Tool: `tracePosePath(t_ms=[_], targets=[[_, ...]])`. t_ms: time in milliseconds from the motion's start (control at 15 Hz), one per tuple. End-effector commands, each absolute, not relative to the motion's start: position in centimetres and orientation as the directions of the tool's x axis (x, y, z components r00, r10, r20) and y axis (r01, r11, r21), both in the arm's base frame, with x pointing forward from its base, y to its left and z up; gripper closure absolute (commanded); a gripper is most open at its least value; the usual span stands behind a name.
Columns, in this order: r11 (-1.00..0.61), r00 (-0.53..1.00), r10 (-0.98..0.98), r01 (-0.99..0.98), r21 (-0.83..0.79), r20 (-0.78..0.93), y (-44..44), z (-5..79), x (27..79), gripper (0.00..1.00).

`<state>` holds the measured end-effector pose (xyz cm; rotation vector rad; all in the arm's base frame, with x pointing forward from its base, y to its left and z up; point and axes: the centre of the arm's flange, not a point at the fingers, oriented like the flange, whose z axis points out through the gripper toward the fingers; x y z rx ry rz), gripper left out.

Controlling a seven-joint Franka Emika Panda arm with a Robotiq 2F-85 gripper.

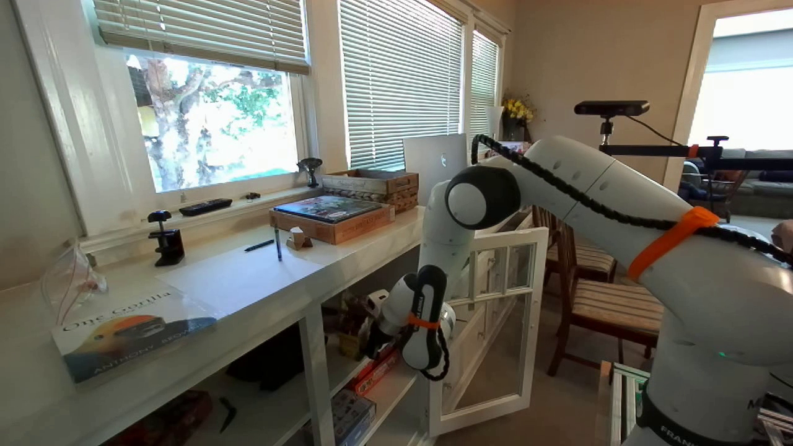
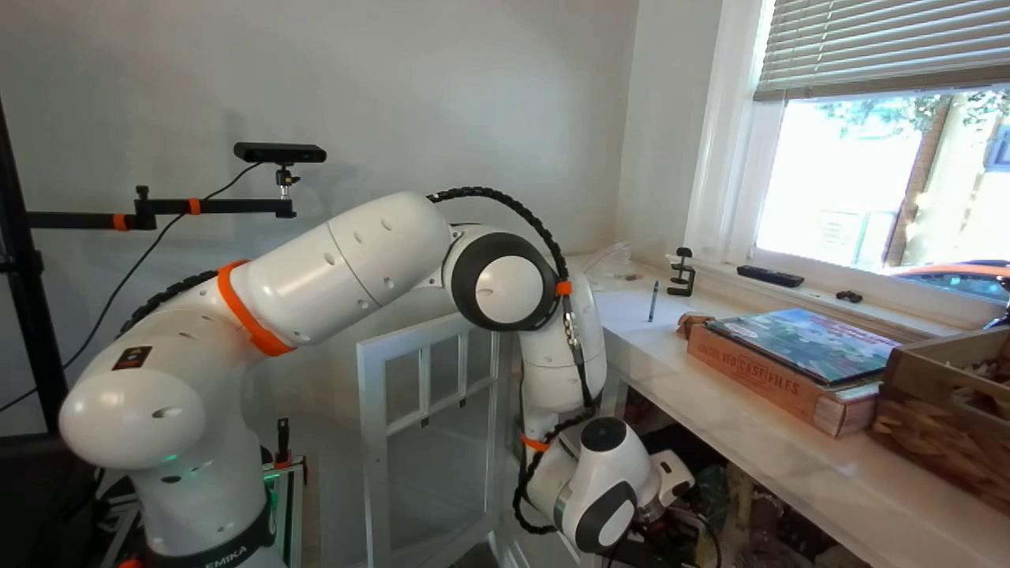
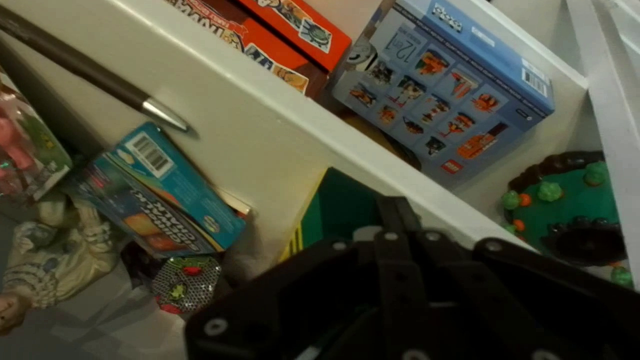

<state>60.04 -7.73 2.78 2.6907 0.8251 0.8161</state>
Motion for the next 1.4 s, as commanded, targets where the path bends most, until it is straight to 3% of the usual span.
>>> tracePosePath(t_ms=[0, 667, 1333], targets=[[-0.822, 0.688, 0.570, 0.478, 0.310, 0.449, -7.1, 3.3, 60.5, 1.00], [-0.829, 0.704, 0.560, 0.480, 0.288, 0.437, -6.7, 4.4, 60.1, 1.00], [-0.881, 0.849, 0.465, 0.415, 0.228, 0.253, -7.1, 8.3, 57.1, 1.00]])
